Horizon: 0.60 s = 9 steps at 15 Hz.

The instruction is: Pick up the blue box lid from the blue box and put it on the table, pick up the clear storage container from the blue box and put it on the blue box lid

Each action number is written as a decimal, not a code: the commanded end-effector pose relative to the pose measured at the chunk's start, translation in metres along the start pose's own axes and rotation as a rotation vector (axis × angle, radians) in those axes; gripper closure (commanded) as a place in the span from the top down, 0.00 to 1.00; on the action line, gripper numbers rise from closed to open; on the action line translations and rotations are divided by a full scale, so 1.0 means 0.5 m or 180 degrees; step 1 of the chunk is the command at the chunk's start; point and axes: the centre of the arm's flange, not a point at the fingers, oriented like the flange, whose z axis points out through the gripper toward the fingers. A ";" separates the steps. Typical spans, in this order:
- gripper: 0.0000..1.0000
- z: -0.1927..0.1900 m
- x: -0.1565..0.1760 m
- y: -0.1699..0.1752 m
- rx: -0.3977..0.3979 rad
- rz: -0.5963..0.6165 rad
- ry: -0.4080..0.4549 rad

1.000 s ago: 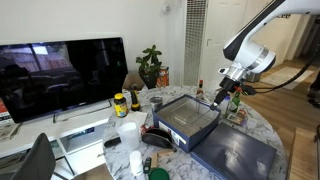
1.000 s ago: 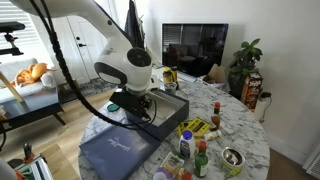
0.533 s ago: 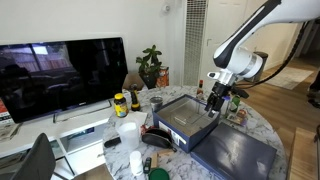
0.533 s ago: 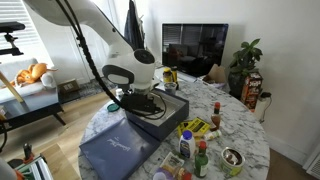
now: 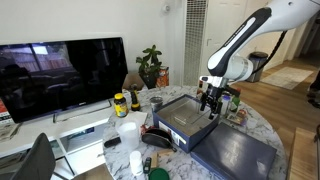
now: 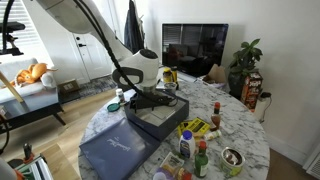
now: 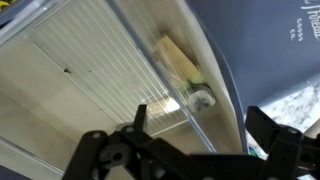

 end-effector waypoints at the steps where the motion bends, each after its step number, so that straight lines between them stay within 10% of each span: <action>1: 1.00 0.030 0.006 0.028 -0.0174 -0.0573 -0.0210; 3: 1.00 0.040 0.005 0.037 -0.0270 -0.0881 -0.0321; 4: 0.75 0.043 0.006 0.040 -0.0324 -0.1040 -0.0376; 9: 0.42 0.052 0.017 0.042 -0.0516 -0.1502 -0.0511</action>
